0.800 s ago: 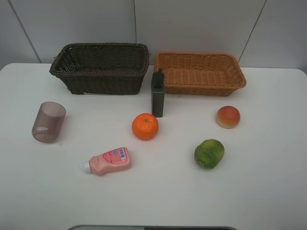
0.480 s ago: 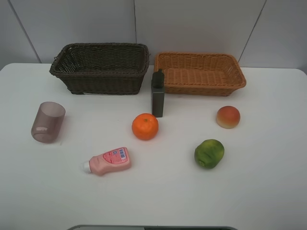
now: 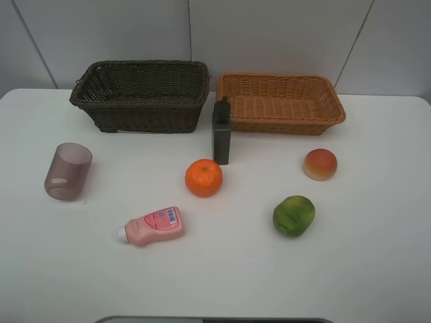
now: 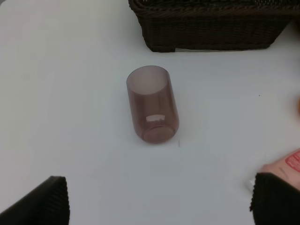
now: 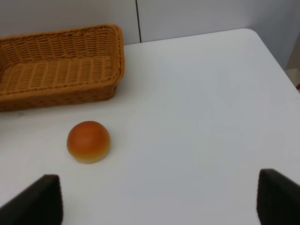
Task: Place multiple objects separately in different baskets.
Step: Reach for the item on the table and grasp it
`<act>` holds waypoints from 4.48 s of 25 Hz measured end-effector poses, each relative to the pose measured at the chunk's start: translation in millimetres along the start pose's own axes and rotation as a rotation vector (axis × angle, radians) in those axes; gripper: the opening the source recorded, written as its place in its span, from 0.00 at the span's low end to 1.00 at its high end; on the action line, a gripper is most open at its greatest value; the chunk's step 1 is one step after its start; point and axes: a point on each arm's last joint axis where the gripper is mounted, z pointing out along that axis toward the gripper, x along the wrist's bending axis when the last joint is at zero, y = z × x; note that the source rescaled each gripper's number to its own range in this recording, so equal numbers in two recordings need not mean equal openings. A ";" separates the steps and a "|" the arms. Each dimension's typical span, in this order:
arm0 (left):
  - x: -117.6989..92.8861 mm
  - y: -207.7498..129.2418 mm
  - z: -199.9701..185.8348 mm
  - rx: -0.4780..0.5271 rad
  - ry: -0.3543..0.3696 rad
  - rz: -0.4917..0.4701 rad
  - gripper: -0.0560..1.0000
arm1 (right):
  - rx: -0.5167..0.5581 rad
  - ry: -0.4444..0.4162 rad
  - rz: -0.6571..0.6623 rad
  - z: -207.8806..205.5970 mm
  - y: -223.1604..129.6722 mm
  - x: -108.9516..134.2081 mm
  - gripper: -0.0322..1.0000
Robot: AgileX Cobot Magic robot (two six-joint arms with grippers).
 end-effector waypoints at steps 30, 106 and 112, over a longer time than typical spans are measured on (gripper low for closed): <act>0.0 0.0 0.0 0.000 0.000 0.000 0.96 | 0.000 0.000 0.000 0.0 0.0 0.0 0.86; 1.4 70.9 314.4 0.768 0.052 -0.153 0.97 | 0.000 0.000 0.000 0.0 0.0 0.0 0.86; 1.2 63.0 324.2 0.780 0.052 -0.159 0.98 | 0.000 0.000 0.000 0.0 0.0 0.0 0.86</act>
